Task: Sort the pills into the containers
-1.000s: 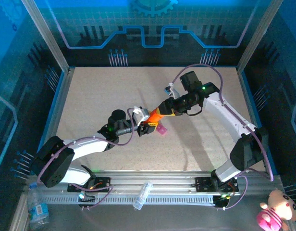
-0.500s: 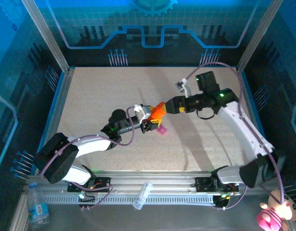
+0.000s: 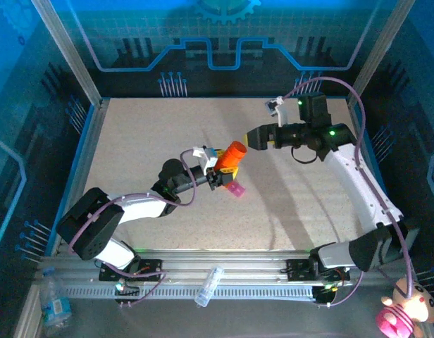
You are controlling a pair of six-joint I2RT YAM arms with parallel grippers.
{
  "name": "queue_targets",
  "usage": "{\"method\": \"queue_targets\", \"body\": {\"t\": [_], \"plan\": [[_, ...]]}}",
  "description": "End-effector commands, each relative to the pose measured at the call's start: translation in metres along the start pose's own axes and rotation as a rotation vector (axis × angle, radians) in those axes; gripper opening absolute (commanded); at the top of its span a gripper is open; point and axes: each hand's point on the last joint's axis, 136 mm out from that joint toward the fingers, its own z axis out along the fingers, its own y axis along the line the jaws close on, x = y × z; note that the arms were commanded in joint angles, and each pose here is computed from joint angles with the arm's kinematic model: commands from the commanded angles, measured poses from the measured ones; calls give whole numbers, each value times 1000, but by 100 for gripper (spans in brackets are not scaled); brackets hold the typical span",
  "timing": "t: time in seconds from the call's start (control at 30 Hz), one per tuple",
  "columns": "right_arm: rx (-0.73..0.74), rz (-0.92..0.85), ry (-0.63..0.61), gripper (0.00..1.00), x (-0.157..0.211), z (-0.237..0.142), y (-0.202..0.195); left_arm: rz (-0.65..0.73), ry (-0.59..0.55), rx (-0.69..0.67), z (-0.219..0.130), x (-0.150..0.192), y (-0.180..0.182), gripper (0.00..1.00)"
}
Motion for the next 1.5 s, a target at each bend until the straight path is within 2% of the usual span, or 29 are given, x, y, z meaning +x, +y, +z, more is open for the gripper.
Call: {"method": "queue_targets", "body": {"t": [0.0,0.27,0.7,0.97,1.07,1.13,1.23,1.4,1.47], "plan": [[-31,-70,11,90,-7,9,14,19,-86,32,3,-28,-4,0],[-48,-72,68,86,7,24,15,19,-85,34,3,-29,-4,0],[-74,-57,125,74,22,38,15,23,-87,35,3,-31,-5,0],[-83,-43,155,51,31,44,15,26,-88,33,3,-32,-5,0],[-77,-28,168,48,37,49,15,30,-89,29,3,-32,-4,0],[-58,7,177,44,42,54,12,35,-90,24,4,-33,-3,0],[-15,102,177,44,51,66,6,53,-91,5,3,-35,0,0],[156,275,165,41,70,89,-12,112,-74,-47,3,-36,6,0],[179,332,142,41,74,98,-18,144,-51,-56,4,-34,6,0]]}}
